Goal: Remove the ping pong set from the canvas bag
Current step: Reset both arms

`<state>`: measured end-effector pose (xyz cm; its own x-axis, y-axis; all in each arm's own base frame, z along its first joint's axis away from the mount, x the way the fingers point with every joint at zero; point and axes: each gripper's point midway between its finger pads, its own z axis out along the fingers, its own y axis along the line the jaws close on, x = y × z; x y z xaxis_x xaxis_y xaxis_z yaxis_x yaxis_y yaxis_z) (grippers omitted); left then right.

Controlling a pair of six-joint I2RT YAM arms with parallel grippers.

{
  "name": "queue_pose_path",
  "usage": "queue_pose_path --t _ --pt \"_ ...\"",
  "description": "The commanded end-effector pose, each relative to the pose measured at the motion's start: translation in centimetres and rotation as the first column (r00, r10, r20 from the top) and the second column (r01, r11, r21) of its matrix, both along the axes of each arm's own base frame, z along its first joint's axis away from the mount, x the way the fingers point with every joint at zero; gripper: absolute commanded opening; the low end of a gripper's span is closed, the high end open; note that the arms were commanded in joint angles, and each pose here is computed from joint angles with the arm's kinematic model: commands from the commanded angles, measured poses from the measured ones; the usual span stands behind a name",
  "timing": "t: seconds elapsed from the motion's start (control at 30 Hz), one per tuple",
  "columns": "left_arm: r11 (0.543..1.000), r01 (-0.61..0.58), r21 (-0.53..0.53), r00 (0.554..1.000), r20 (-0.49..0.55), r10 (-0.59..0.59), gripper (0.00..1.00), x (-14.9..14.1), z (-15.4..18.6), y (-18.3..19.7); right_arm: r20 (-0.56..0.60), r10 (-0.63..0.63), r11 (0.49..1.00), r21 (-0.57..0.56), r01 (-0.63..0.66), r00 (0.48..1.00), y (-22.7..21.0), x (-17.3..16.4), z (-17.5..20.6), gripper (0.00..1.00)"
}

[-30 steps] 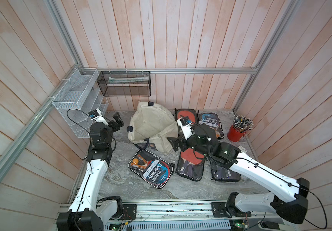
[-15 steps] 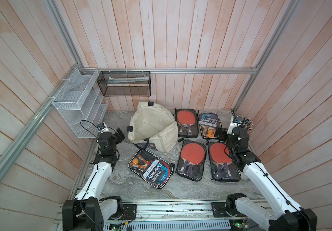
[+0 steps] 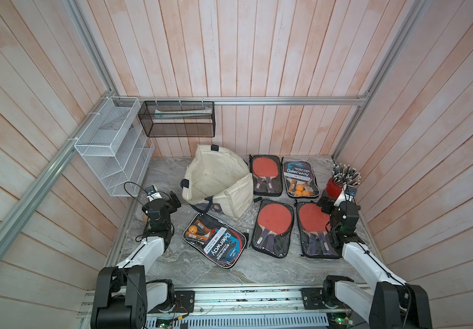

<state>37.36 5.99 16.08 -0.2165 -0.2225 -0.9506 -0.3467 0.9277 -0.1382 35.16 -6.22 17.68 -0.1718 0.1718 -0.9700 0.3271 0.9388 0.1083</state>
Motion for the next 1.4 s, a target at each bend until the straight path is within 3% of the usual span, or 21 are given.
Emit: queue_pose_path --t 0.0,0.43,0.73,1.0,1.37 --pt "0.999 0.007 0.035 0.999 0.033 -0.009 1.00 0.1 -0.2 -0.1 0.058 0.020 0.999 -0.033 -0.018 0.998 0.0 0.6 0.2 0.98" --pt "0.993 0.062 0.101 0.990 0.119 -0.074 1.00 0.4 -1.4 -1.2 0.098 0.145 0.988 -0.070 -0.138 0.985 2.0 1.1 -3.5 0.98" --pt "0.978 0.143 0.154 0.986 0.067 -0.154 1.00 1.8 -2.7 -3.1 0.094 0.194 0.978 -0.098 -0.185 0.976 3.1 1.4 -4.6 0.98" --pt "0.965 0.199 0.171 0.971 0.099 -0.218 1.00 1.1 -3.2 -4.0 0.053 0.260 0.961 -0.112 -0.253 0.964 4.3 2.3 -5.1 0.98" --pt "0.968 0.194 0.157 0.972 0.099 -0.211 1.00 1.2 -3.2 -3.7 0.036 0.284 0.954 -0.114 -0.278 0.958 4.7 2.7 -5.3 0.98"
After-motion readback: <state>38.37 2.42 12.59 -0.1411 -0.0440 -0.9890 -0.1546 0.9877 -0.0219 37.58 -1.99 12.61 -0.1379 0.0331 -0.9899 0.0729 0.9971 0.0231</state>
